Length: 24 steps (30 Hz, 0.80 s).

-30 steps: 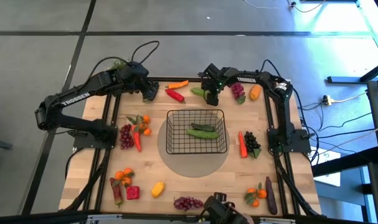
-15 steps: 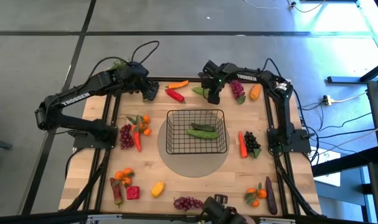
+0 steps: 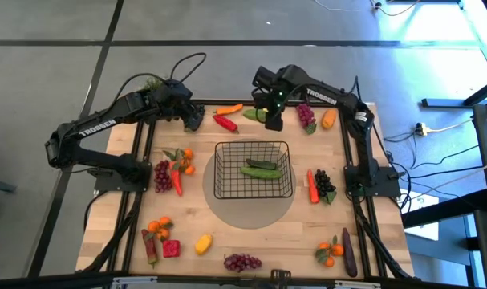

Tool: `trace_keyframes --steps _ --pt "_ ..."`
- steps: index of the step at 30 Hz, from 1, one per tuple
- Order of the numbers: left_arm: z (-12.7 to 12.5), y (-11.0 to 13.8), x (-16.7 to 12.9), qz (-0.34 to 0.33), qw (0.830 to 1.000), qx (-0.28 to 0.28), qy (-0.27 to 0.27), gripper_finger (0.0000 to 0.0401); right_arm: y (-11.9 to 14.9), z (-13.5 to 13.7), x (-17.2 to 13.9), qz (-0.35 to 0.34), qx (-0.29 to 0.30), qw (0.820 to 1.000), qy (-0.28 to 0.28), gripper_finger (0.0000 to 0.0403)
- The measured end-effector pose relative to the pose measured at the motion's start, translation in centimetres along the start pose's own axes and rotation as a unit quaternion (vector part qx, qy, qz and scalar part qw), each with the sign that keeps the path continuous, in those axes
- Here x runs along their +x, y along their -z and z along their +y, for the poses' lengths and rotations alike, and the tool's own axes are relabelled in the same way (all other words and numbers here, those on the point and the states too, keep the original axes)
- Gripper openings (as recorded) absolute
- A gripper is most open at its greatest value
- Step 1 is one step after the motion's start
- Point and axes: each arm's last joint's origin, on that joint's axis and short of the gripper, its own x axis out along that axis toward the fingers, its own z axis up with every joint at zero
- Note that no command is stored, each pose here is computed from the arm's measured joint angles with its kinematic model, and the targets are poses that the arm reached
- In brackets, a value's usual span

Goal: Build produce basket
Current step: Put the cucumber into the basket

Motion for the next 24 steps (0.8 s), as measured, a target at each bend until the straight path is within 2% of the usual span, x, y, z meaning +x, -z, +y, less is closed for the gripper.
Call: trace_keyframes --steps 2,6,12,18,24 --pt "0.0 0.0 0.0 0.000 1.000 0.000 0.000 0.0081 -0.3 1.2 -1.1 0.001 -0.002 1.000 -0.010 0.0099" --pt "0.0 0.0 0.0 0.000 1.000 0.001 0.000 0.0081 -1.0 3.7 -2.5 -0.017 -0.017 0.997 -0.075 0.0099" --pt "0.0 0.0 0.0 0.000 1.000 0.030 0.000 0.0081 -1.2 6.6 -2.7 0.011 -0.040 0.994 -0.096 0.0099" --pt "0.0 0.0 0.0 0.000 0.999 0.053 0.000 0.0081 -1.3 9.1 -0.8 0.038 -0.044 0.987 -0.149 0.0099" --pt "0.0 0.0 0.0 0.000 0.999 0.053 0.000 0.0081 -0.2 11.0 3.4 0.114 -0.046 0.978 -0.167 0.0099"
